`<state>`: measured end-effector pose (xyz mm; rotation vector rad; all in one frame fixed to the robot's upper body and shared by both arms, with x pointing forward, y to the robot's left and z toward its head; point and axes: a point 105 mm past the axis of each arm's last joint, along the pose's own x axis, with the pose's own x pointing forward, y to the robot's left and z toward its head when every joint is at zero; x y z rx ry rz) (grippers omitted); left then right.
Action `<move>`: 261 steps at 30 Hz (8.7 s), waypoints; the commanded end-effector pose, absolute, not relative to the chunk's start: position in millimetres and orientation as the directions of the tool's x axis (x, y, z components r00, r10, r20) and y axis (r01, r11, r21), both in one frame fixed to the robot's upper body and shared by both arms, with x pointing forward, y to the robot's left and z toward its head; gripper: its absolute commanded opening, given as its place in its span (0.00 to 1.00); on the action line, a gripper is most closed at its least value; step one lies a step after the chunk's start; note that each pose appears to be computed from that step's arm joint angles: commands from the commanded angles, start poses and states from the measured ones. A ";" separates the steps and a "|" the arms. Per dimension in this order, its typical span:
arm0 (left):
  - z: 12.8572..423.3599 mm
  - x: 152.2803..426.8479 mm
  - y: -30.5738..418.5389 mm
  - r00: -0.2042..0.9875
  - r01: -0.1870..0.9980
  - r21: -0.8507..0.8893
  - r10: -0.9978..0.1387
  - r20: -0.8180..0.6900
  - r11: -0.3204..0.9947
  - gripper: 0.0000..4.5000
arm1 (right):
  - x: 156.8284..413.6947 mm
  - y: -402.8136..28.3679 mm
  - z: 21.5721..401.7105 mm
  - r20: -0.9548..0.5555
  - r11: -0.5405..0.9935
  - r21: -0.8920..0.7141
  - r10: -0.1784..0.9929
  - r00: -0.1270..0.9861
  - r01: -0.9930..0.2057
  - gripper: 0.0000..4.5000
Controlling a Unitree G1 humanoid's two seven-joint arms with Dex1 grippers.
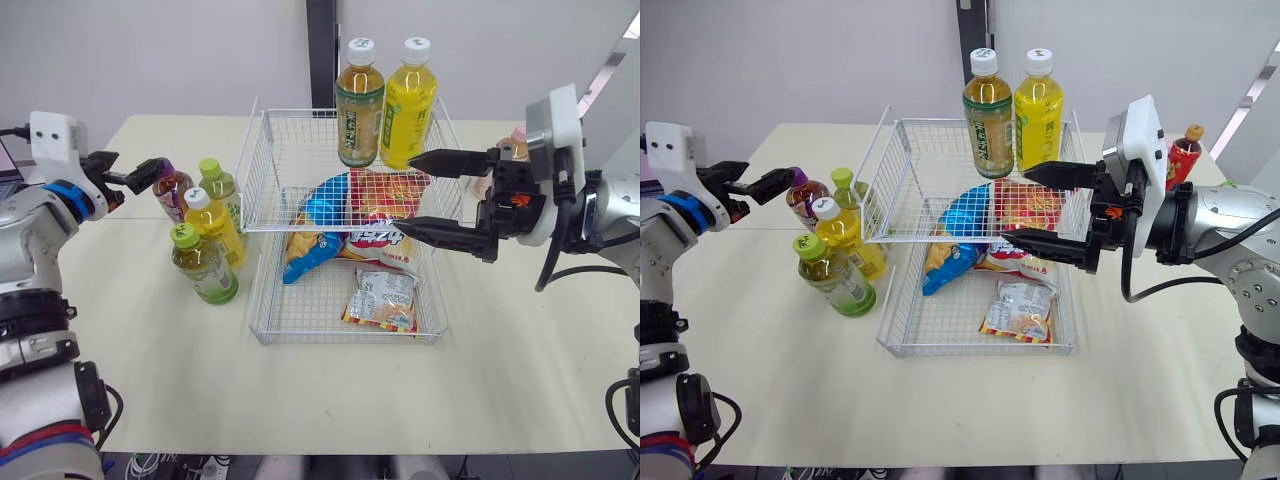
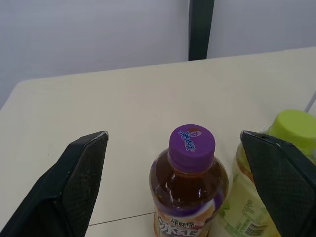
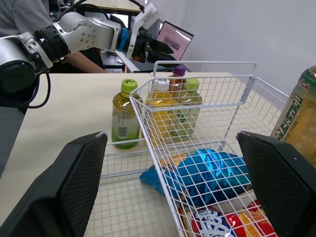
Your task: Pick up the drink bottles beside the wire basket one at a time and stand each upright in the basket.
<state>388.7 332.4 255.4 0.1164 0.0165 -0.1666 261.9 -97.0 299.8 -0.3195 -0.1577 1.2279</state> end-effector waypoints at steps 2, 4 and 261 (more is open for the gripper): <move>263.7 401.0 323.9 0.980 0.197 0.157 -0.196 -0.023 0.968 1.00 | 255.6 -96.6 310.7 -0.020 0.306 -0.369 0.942 0.336 -0.878 1.00; 260.2 406.1 322.6 0.980 0.198 0.170 -0.193 -0.046 0.965 1.00 | 254.9 -96.3 310.5 -0.019 0.307 -0.368 0.941 0.337 -0.878 1.00; 404.7 358.7 10.8 0.302 0.921 0.279 -0.950 -0.075 0.271 0.31 | 259.6 -157.9 301.3 -0.076 0.503 -0.376 0.820 0.567 -0.778 1.00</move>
